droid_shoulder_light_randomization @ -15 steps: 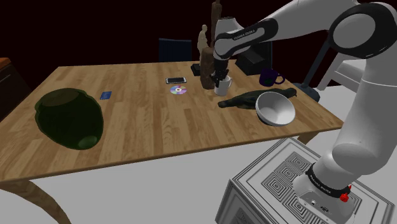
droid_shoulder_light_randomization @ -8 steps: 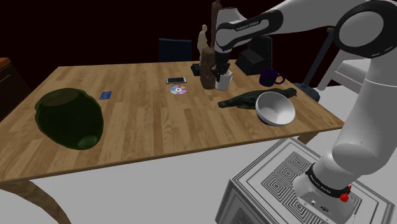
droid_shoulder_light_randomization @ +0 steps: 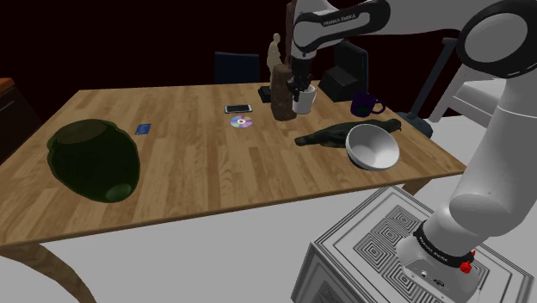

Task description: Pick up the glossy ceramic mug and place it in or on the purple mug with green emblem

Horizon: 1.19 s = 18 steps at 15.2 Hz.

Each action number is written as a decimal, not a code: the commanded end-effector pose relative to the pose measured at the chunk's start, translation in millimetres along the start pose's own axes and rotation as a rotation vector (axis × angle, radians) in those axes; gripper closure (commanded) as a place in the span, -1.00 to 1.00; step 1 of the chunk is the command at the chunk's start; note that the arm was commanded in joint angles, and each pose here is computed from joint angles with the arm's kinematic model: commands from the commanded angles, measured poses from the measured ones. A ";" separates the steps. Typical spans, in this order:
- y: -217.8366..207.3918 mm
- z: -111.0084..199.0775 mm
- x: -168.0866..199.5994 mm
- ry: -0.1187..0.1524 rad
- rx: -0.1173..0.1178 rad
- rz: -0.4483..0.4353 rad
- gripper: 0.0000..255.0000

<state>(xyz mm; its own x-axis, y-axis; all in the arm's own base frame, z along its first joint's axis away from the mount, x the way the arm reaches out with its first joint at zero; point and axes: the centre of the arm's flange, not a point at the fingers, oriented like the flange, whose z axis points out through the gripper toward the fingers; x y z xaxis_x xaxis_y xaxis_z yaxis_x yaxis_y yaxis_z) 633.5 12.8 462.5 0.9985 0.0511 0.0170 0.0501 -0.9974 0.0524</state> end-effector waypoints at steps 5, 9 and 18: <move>2.1 -31.8 0.4 0.000 0.000 0.000 1.00; 3.2 -52.8 0.8 0.000 0.000 0.000 1.00; 93.1 -61.7 -22.2 0.000 0.000 0.000 1.00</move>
<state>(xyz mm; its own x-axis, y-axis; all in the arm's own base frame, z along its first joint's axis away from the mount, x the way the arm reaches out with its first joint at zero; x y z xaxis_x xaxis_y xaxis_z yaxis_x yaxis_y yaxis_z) 615.0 -64.7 528.1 0.9986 0.0499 0.0169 0.0489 -0.9974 0.0523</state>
